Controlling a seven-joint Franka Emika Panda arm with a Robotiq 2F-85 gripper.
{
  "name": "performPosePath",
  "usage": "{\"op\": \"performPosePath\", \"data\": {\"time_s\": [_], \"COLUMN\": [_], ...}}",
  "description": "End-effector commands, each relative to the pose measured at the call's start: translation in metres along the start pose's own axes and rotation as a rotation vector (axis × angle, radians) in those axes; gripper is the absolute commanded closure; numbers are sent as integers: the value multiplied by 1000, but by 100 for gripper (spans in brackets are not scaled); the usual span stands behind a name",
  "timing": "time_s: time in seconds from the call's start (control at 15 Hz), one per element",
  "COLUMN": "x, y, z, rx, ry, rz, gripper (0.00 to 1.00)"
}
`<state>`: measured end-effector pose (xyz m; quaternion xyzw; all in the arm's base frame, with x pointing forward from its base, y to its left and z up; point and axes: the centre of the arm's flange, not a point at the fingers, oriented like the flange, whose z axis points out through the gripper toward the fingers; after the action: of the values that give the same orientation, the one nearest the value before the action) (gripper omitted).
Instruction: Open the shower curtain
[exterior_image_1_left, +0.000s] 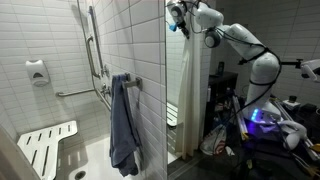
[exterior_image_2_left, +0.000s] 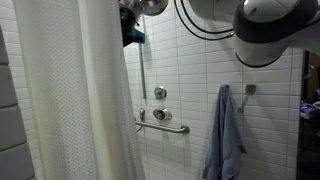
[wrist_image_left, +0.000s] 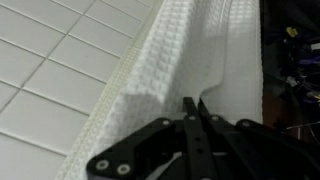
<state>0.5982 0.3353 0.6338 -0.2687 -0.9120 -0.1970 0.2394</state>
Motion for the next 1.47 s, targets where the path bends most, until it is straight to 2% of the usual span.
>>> {"op": "performPosePath", "data": {"time_s": [0.0, 0.47, 1.0, 1.13, 1.4], "x": [-32, -21, -10, -7, -4], "y": [67, 68, 70, 70, 74], "z": [8, 17, 31, 35, 39], "rx": [144, 179, 200, 204, 153], "ry": [10, 41, 122, 117, 85], "rz": [-22, -57, -118, -124, -117], "gripper": [99, 99, 99, 99, 99]}}
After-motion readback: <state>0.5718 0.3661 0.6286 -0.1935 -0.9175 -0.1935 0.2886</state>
